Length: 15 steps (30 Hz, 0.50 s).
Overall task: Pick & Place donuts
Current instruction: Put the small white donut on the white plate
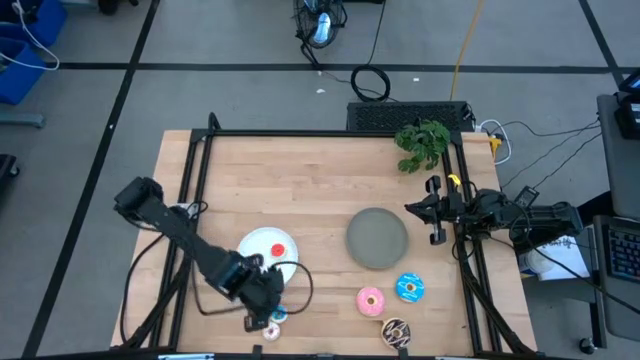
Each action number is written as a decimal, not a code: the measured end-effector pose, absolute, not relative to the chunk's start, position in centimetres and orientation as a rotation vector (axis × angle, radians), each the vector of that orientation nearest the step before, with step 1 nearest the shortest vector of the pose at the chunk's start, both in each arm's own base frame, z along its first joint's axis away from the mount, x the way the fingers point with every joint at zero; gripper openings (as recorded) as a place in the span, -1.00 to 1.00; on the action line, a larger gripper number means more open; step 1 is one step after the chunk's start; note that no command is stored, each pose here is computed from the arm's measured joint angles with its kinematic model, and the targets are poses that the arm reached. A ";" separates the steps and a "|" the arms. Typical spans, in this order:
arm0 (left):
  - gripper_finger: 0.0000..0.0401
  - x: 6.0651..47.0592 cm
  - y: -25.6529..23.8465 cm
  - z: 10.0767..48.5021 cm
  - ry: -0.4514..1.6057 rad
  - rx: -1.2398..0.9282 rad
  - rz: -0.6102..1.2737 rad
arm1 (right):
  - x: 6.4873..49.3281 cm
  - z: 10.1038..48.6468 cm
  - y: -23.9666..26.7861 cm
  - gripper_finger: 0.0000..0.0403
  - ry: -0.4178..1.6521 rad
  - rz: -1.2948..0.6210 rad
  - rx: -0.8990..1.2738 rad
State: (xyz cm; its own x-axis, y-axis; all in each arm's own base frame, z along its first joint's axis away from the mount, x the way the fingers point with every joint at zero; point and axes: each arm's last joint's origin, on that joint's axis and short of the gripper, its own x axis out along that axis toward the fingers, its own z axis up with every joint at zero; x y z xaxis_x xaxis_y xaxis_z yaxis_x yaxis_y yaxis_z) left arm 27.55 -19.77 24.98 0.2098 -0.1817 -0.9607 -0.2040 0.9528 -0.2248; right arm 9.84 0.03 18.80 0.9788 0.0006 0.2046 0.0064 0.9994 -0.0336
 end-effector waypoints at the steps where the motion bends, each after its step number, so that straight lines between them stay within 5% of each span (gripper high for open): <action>1: -0.98 27.8 -20.2 24.5 1.382 -0.338 0.025 | 9.8 18.8 0.0 -1.00 -0.205 -0.003 -0.034; 15: -0.97 30.3 -25.7 25.2 1.388 -0.319 -0.056 | 9.8 18.8 0.0 -1.00 -0.209 0.000 -0.011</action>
State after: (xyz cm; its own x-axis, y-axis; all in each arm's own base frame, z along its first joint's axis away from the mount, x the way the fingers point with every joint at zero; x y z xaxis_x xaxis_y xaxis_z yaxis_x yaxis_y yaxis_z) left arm 30.30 -25.66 25.18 0.1878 -0.2250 -0.9561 -0.1473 0.9559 -0.2539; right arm 9.84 0.03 18.83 0.9783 0.0011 0.2072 0.0013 0.9999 -0.0112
